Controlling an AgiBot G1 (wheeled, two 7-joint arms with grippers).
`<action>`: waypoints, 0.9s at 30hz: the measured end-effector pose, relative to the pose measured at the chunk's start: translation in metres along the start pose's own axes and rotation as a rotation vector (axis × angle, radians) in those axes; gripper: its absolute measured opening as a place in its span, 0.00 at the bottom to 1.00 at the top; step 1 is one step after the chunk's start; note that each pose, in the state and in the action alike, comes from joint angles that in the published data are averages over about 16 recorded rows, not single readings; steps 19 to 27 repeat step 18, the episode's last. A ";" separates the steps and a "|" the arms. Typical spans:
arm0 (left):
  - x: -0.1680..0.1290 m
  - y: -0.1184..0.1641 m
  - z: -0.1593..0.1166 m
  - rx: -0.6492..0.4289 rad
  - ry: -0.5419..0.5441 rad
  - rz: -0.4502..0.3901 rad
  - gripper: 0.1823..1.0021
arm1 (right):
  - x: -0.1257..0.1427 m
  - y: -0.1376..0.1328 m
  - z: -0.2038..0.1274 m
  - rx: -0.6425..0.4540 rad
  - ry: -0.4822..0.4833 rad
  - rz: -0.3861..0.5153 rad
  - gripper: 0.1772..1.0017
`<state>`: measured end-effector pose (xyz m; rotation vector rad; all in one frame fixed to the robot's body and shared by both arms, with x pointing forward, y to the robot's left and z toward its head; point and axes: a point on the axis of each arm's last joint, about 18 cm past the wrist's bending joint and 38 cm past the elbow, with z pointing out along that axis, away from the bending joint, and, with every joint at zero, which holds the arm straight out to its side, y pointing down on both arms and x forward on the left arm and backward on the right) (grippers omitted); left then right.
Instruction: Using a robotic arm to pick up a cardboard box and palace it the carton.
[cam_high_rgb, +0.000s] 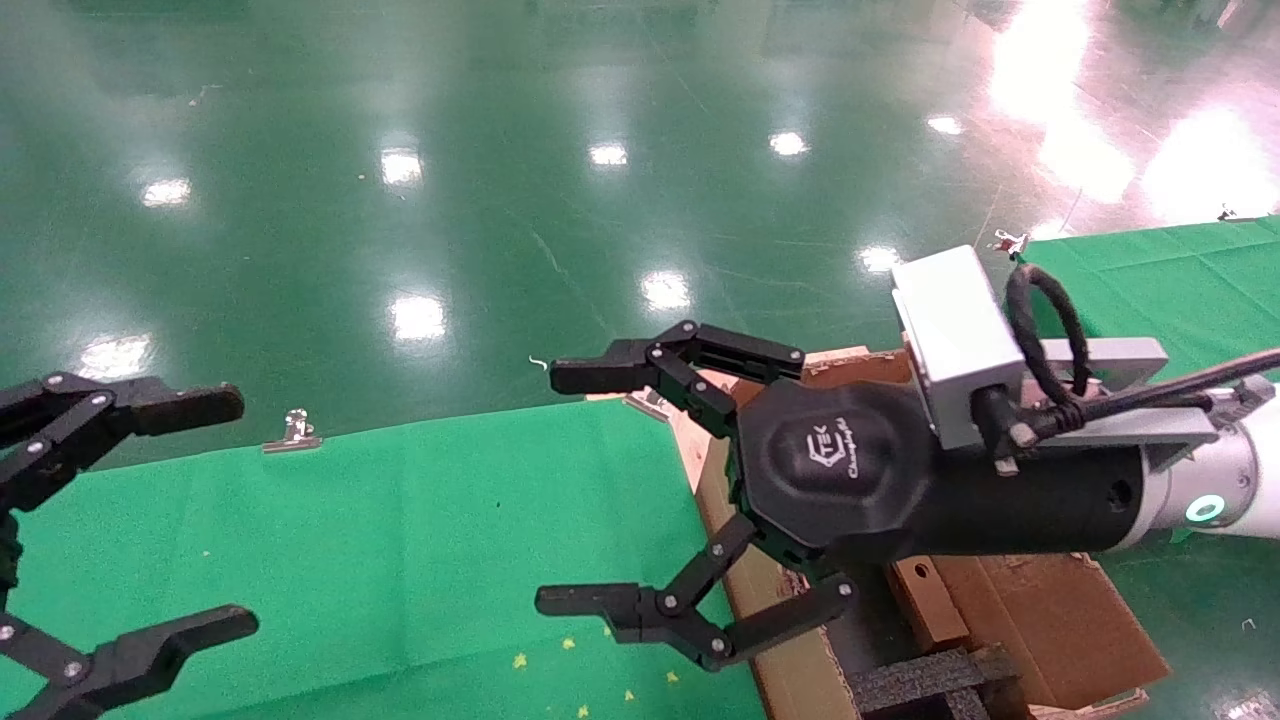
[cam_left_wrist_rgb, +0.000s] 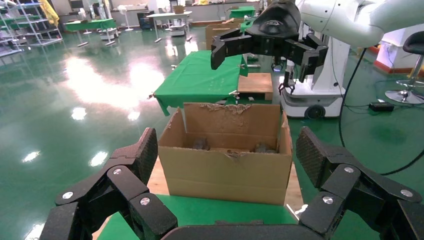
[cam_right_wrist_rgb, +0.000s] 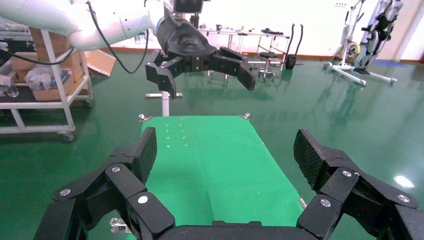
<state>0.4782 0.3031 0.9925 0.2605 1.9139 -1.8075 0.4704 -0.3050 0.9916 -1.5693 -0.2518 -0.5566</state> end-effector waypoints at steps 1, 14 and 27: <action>0.000 0.000 0.000 0.000 0.000 0.000 1.00 | 0.000 0.000 0.000 0.002 0.000 -0.001 1.00; 0.000 0.000 0.000 0.000 0.000 0.000 1.00 | 0.002 0.001 0.002 -0.016 0.002 0.012 1.00; 0.000 0.000 0.000 0.000 0.000 0.000 1.00 | 0.003 0.001 0.003 -0.019 0.002 0.013 1.00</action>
